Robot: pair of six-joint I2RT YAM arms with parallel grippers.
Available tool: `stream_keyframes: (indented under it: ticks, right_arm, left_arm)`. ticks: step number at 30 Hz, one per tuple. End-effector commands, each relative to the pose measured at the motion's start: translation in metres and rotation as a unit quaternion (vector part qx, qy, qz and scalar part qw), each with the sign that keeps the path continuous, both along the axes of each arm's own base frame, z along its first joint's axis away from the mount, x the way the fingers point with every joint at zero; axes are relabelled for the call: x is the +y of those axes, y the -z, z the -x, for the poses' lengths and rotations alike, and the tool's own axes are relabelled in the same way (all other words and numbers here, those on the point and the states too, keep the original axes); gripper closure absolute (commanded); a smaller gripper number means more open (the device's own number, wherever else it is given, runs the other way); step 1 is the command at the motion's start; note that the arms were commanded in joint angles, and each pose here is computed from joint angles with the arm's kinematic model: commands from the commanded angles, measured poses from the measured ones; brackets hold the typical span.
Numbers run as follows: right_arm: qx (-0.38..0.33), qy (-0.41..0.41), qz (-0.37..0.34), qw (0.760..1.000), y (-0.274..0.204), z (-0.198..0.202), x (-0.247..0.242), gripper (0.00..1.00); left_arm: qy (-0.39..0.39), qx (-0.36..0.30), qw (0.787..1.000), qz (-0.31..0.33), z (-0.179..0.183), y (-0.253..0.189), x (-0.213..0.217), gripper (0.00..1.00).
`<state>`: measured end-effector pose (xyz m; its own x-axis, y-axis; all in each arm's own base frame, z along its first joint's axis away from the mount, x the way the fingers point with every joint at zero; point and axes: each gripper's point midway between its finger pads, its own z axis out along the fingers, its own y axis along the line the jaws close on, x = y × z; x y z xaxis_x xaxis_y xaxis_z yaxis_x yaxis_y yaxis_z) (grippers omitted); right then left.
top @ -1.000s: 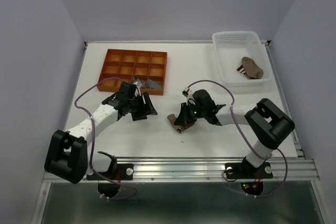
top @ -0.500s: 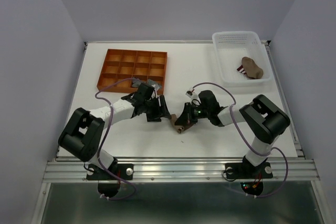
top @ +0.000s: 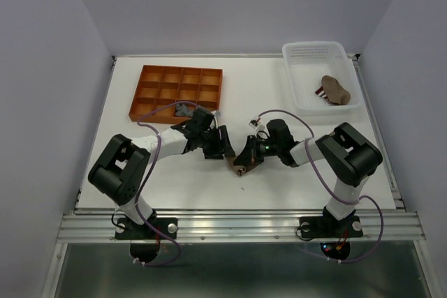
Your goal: Roll the socks
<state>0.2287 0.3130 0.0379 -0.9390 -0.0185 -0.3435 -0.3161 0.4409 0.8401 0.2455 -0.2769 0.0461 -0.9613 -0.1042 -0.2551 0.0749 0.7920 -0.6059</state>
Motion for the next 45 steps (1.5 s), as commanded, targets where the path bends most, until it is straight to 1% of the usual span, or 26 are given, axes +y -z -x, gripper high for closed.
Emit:
stream_keyframes:
  ticks: [1, 4, 5, 8, 12, 13, 14, 15, 16, 18, 20, 21, 22, 24, 25, 29, 31, 32, 33, 35, 36, 37, 38, 43, 44, 45]
  right_arm:
    - [-0.002, 0.004, 0.002, 1.0, 0.009, -0.004, -0.005, 0.96]
    - [-0.001, 0.0, 0.0, 1.0, 0.01, -0.003, -0.005, 0.96]
    - [-0.002, -0.002, -0.001, 1.0, 0.01, -0.002, -0.005, 0.95]
    - [-0.007, -0.011, -0.007, 1.0, 0.006, -0.001, -0.004, 0.94]
    - [-0.001, -0.015, -0.007, 1.0, 0.008, 0.002, -0.004, 0.93]
    - [-0.001, -0.014, -0.006, 1.0, 0.009, 0.002, -0.004, 0.92]
    - [-0.001, -0.015, -0.006, 1.0, 0.009, 0.002, -0.005, 0.92]
    - [-0.004, -0.016, -0.007, 1.0, 0.008, 0.002, -0.004, 0.9]
    - [-0.012, -0.017, -0.008, 1.0, 0.005, 0.0, -0.004, 0.89]
    - [-0.016, -0.017, -0.004, 1.0, 0.004, 0.0, -0.005, 0.87]
    - [-0.037, -0.029, 0.0, 0.999, -0.002, -0.005, -0.003, 0.81]
    - [-0.026, -0.032, 0.012, 0.999, 0.0, -0.002, -0.006, 0.72]
    - [-0.042, -0.037, 0.014, 0.998, -0.004, -0.005, -0.005, 0.69]
    - [-0.057, -0.03, 0.03, 0.997, -0.012, -0.007, -0.009, 0.64]
    - [-0.081, -0.033, 0.039, 0.995, -0.015, -0.01, -0.012, 0.64]
    - [-0.14, -0.017, 0.087, 0.986, -0.033, -0.021, -0.026, 0.58]
    - [-0.169, -0.029, 0.101, 0.98, -0.042, -0.016, -0.027, 0.55]
    - [-0.181, -0.02, 0.122, 0.976, -0.041, -0.019, -0.029, 0.54]
    - [-0.186, -0.035, 0.136, 0.972, -0.04, -0.01, -0.025, 0.53]
    - [-0.229, -0.031, 0.169, 0.958, -0.043, -0.011, -0.024, 0.53]
    - [-0.249, -0.05, 0.178, 0.951, -0.043, -0.002, -0.016, 0.52]
    - [-0.265, -0.049, 0.181, 0.946, -0.048, -0.001, -0.014, 0.52]
    - [-0.282, -0.034, 0.2, 0.938, -0.049, -0.005, -0.015, 0.52]
    - [-0.328, -0.05, 0.211, 0.92, -0.058, 0.005, 0.003, 0.52]
    - [-0.333, -0.04, 0.228, 0.914, -0.054, 0.0, 0.001, 0.53]
    - [-0.338, -0.045, 0.227, 0.912, -0.055, 0.002, 0.004, 0.53]
  left_arm:
    - [0.016, -0.018, 1.0, 0.018, -0.004, -0.011, -0.011, 0.42]
    - [0.022, -0.026, 0.999, 0.025, -0.009, -0.01, -0.018, 0.51]
    - [0.023, -0.024, 0.999, 0.023, -0.009, -0.009, -0.019, 0.53]
    - [0.027, -0.026, 0.999, 0.021, -0.013, -0.007, -0.025, 0.55]
    - [0.037, -0.032, 0.999, 0.024, -0.016, -0.008, -0.034, 0.56]
    - [0.038, -0.032, 0.998, 0.024, -0.016, -0.008, -0.035, 0.58]
    - [0.039, -0.032, 0.998, 0.024, -0.016, -0.008, -0.036, 0.62]
    - [0.038, -0.028, 0.999, 0.021, -0.015, -0.005, -0.035, 0.69]
    - [0.037, -0.026, 0.999, 0.019, -0.015, -0.004, -0.035, 0.84]
    - [0.033, -0.022, 0.999, 0.009, -0.015, -0.001, -0.032, 0.99]
    - [0.028, -0.028, 0.999, 0.003, -0.018, -0.002, -0.031, 1.0]
    - [0.025, -0.022, 0.999, -0.007, -0.016, -0.001, -0.027, 1.0]
    - [0.021, -0.025, 0.999, -0.017, -0.017, -0.001, -0.025, 1.0]
    - [0.012, -0.025, 0.999, -0.031, -0.019, -0.002, -0.021, 1.0]
    - [0.006, -0.023, 0.999, -0.046, -0.019, -0.002, -0.016, 1.0]
    - [0.0, -0.015, 0.998, -0.064, -0.017, -0.002, -0.011, 1.0]
    - [0.0, -0.014, 0.998, -0.069, -0.015, -0.004, -0.011, 1.0]
    - [0.0, -0.013, 0.997, -0.071, -0.015, -0.004, -0.011, 1.0]
    - [0.001, -0.013, 0.997, -0.073, -0.014, -0.004, -0.011, 1.0]
    - [0.004, -0.012, 0.997, -0.076, -0.012, -0.006, -0.012, 1.0]
    - [0.005, -0.008, 0.997, -0.08, -0.01, -0.006, -0.012, 1.0]
    - [0.005, -0.006, 0.997, -0.083, -0.01, -0.006, -0.011, 1.0]
    - [0.005, -0.005, 0.996, -0.084, -0.009, -0.006, -0.011, 1.0]
    - [0.005, 0.004, 0.996, -0.091, -0.005, -0.005, -0.011, 1.0]
    - [0.005, 0.004, 0.996, -0.092, -0.005, -0.006, -0.011, 1.0]
    - [0.005, 0.004, 0.996, -0.094, -0.005, -0.006, -0.011, 1.0]
